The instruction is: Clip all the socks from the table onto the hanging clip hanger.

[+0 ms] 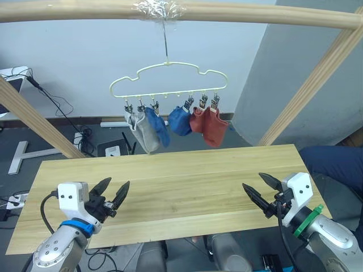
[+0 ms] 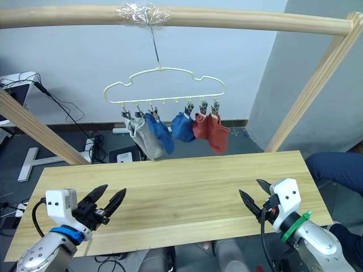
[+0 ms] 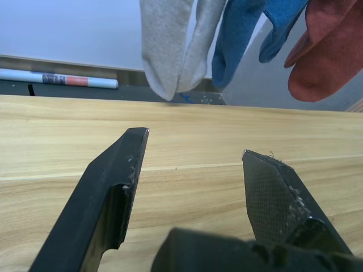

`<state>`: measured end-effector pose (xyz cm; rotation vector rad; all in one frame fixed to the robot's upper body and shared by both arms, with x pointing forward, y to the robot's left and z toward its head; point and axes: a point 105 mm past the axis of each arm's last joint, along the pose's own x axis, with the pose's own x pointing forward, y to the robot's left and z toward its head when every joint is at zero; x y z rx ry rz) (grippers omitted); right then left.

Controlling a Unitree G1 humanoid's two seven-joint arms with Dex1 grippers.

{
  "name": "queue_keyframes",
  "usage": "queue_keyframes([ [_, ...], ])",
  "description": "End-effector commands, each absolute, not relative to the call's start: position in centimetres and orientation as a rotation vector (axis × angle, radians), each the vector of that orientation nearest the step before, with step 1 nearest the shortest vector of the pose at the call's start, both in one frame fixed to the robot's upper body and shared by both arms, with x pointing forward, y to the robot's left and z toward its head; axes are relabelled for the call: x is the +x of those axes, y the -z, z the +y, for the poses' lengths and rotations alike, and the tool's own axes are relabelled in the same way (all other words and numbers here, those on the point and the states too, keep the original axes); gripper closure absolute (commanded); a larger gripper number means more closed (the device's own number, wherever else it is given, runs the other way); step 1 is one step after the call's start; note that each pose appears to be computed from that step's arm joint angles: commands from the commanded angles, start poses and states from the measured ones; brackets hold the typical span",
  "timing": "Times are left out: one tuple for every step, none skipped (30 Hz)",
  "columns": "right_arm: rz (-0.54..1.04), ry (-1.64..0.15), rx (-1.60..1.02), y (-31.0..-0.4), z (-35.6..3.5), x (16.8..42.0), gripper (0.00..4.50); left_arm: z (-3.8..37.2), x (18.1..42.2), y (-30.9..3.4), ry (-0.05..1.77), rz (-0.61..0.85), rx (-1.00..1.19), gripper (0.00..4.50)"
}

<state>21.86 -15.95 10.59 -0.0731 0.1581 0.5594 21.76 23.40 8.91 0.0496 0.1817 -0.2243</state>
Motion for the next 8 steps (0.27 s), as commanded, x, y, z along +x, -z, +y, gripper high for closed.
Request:
queue_keyframes([
  [0.126, -0.577, -0.091, -11.26, -15.94, 22.05, 1.12, 23.8, 21.95, -10.21, 0.203, 0.132, 0.092, 1.47],
  [0.124, -0.575, -0.092, -11.25, -15.98, 22.2, 1.12, 23.8, 22.07, -10.16, 0.198, 0.133, 0.094, 1.47],
  [0.123, -0.574, -0.091, -11.27, -16.0, 22.26, 1.12, 23.62, 22.14, -10.22, 0.207, 0.127, 0.085, 1.47],
  [0.123, -0.575, -0.09, -11.28, -15.98, 22.27, 1.12, 23.49, 22.18, -10.34, 0.212, 0.118, 0.082, 1.47],
  [0.122, -0.577, -0.088, -11.28, -15.97, 22.25, 1.12, 23.4, 22.19, -10.43, 0.216, 0.111, 0.08, 1.47],
  [0.124, -0.577, -0.088, -11.26, -15.97, 22.23, 1.12, 23.34, 22.16, -10.57, 0.221, 0.101, 0.092, 1.47],
  [0.125, -0.576, -0.088, -11.24, -15.98, 22.22, 1.12, 23.32, 22.14, -10.65, 0.223, 0.095, 0.103, 1.47],
  [0.125, -0.576, -0.088, -11.24, -15.95, 22.22, 1.12, 23.34, 22.13, -10.71, 0.225, 0.091, 0.109, 1.47],
])
